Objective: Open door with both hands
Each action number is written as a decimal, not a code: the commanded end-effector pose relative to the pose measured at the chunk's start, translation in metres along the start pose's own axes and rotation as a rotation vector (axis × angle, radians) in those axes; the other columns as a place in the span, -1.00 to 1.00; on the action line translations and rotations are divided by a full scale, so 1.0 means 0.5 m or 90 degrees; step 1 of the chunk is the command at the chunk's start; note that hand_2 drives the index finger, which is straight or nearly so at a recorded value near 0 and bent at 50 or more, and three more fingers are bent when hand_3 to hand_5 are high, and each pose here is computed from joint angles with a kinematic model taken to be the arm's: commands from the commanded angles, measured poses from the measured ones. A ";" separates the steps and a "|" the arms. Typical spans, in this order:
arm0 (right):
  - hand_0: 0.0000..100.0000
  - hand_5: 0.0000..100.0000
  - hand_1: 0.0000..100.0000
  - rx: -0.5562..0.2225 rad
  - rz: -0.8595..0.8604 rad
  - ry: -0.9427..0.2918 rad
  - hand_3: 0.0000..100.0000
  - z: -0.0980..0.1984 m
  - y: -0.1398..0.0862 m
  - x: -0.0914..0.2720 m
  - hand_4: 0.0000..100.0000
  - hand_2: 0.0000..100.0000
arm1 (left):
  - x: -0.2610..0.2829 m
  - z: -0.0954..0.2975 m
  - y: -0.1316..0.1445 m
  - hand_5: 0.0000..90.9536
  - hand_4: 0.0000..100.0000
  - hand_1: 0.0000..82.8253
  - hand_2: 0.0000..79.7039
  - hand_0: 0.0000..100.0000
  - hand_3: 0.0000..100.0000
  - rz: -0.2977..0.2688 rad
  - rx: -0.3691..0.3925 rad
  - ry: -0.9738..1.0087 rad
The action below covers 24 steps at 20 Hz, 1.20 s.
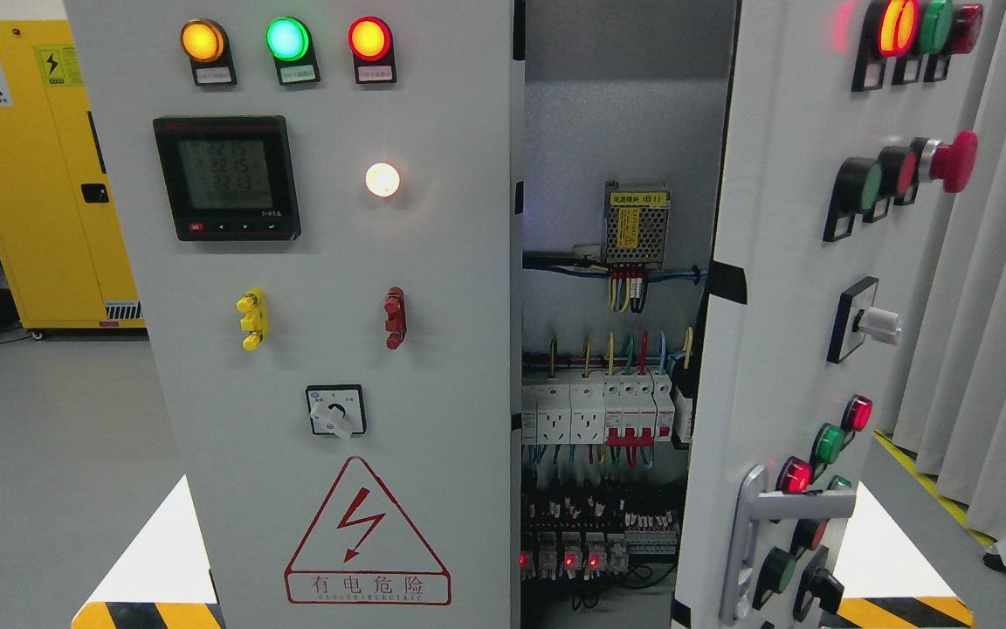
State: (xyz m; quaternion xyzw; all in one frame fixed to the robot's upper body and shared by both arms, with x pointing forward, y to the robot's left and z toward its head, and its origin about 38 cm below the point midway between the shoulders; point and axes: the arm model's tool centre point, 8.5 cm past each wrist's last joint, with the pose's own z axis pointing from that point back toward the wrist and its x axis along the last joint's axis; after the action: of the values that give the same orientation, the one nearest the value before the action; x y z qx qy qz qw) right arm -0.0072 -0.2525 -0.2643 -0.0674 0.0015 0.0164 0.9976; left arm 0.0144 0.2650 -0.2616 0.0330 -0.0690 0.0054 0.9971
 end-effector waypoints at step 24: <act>-1.00 -1.00 0.00 0.000 0.002 -0.001 -1.00 0.000 -0.001 0.000 -1.00 -0.92 | 0.300 0.240 0.046 -1.00 -1.00 0.34 -1.00 -0.76 -1.00 -0.162 -0.337 -0.585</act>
State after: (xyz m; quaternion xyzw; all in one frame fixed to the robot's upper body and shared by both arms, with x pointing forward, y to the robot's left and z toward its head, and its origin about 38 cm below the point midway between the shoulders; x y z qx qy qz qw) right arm -0.0071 -0.2527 -0.2643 -0.0675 0.0008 0.0182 0.9976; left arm 0.0251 0.2602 -0.2331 -0.1685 -0.2447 -0.0175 0.9547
